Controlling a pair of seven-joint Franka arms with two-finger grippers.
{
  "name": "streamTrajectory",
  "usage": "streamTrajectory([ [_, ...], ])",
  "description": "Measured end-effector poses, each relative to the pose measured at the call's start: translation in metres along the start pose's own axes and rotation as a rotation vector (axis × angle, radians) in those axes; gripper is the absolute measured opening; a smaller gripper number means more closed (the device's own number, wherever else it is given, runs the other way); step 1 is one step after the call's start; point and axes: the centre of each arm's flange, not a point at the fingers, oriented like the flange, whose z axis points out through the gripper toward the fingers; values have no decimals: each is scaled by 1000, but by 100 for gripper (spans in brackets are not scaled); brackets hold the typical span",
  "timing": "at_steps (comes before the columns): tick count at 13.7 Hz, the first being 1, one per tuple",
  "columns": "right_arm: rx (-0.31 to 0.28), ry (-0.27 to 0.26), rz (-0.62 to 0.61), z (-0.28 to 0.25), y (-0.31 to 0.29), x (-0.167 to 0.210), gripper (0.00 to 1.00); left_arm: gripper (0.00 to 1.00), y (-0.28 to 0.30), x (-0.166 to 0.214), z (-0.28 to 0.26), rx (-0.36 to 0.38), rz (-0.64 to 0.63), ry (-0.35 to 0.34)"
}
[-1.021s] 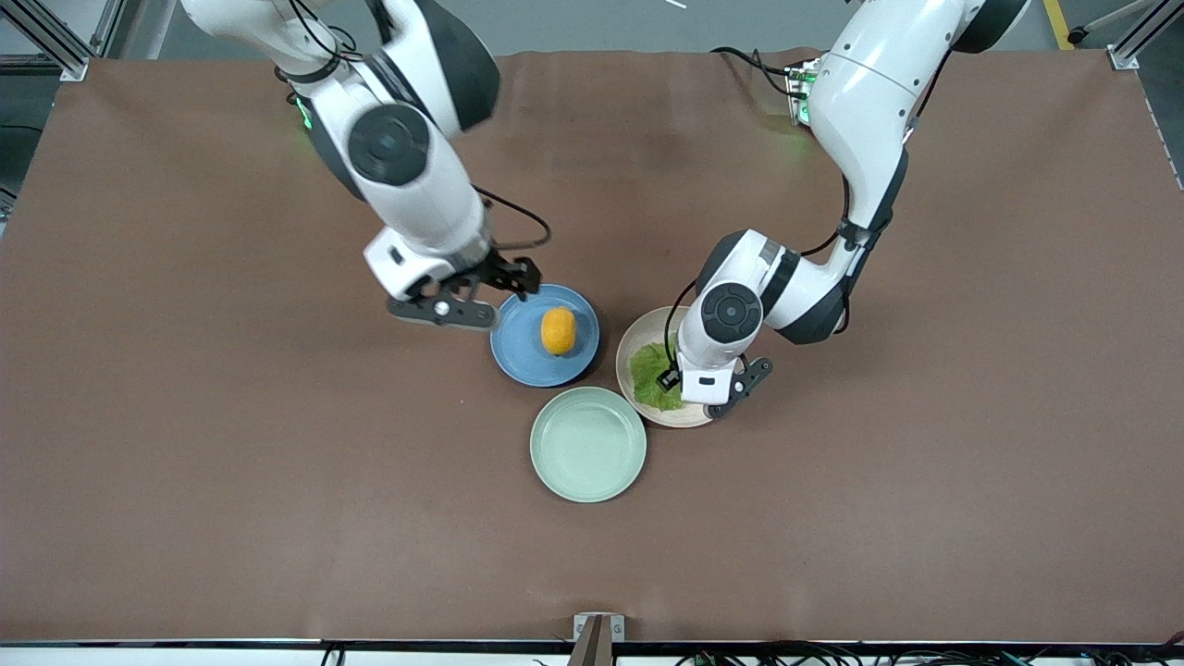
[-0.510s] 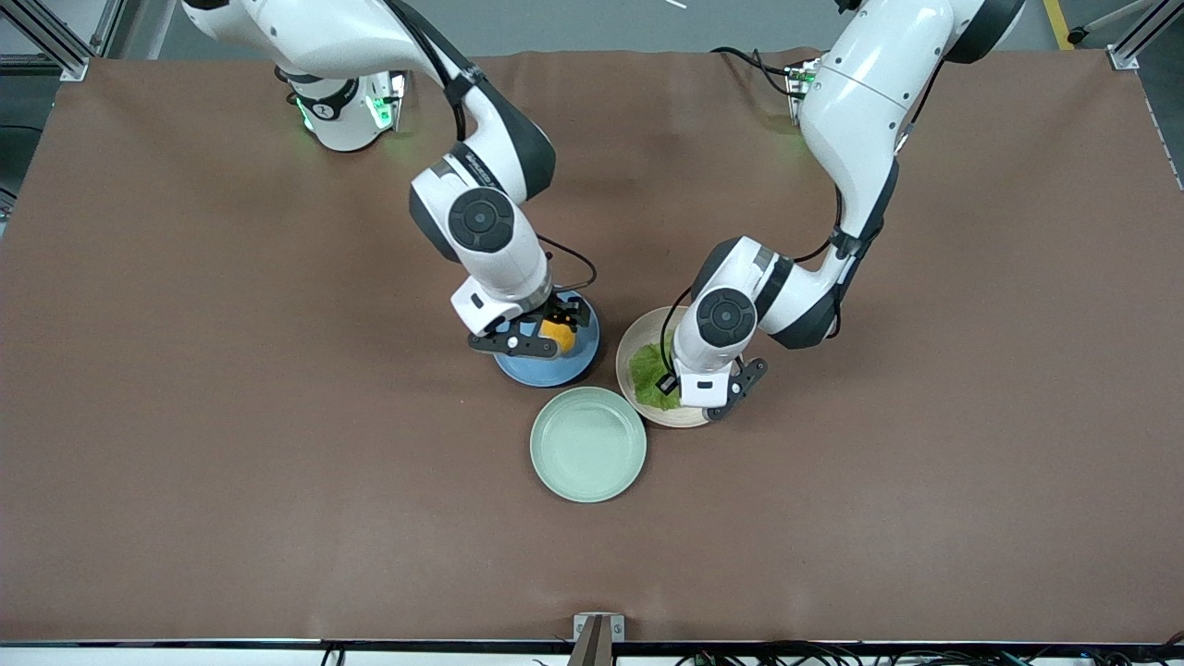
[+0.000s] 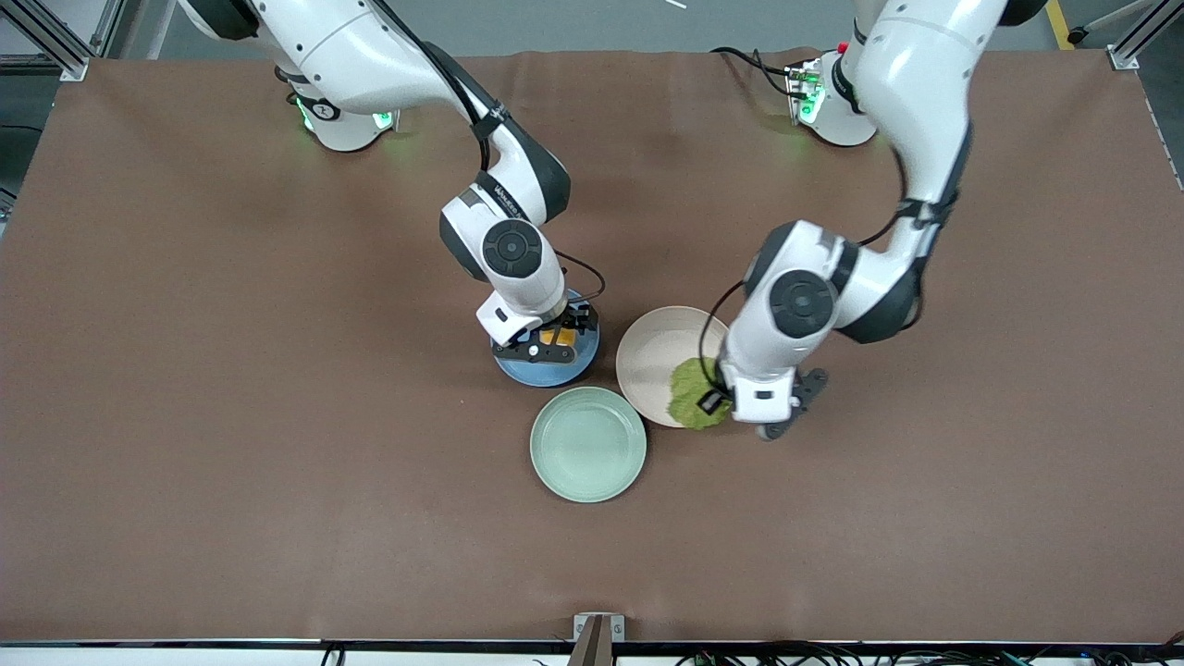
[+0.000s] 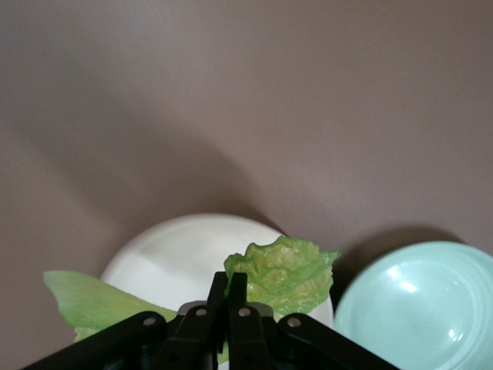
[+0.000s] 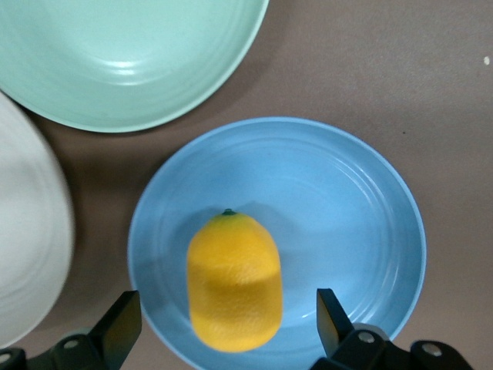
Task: Pick lemon and lettuce from plates
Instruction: 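Close the right gripper on the lemon while the left gripper grasps the lettuce, then lift the lemon with the right gripper while the left gripper carries lettuce aside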
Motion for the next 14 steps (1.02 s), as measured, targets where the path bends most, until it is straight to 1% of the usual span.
streamTrajectory([
  [2, 15, 16, -8, 14, 1, -1, 100, 4, -39, 52, -11, 24, 60, 13],
  [3, 27, 28, -10, 22, 2, -2, 100, 4, -63, 82, -5, 48, 80, 16],
  [5, 33, 32, -13, 38, 6, -6, 99, 4, -113, 138, 18, 95, 64, 0],
  [6, 29, 29, -14, 42, 7, -7, 96, 4, -133, 158, 35, 107, 42, -13],
  [7, 27, 27, -14, 43, 7, -8, 87, 7, -147, 171, 53, 115, 25, -26],
  [8, 27, 26, -15, 43, 7, -9, 77, 7, -155, 178, 71, 124, 12, -39],
  [9, 26, 26, -17, 43, 6, -9, 63, 14, -159, 180, 86, 131, 7, -49],
  [10, 21, 21, -19, 41, 5, -10, 60, 24, -161, 181, 95, 133, 3, -54],
  [12, -5, 4, -15, 26, 7, -8, 60, 43, -158, 186, 89, 119, 1, -41],
  [13, -19, 0, -6, 8, 12, -3, 60, 54, -153, 190, 76, 101, 4, -23],
  [14, -34, -4, 13, -17, 21, 5, 60, 63, -148, 193, 57, 79, 14, 0],
])
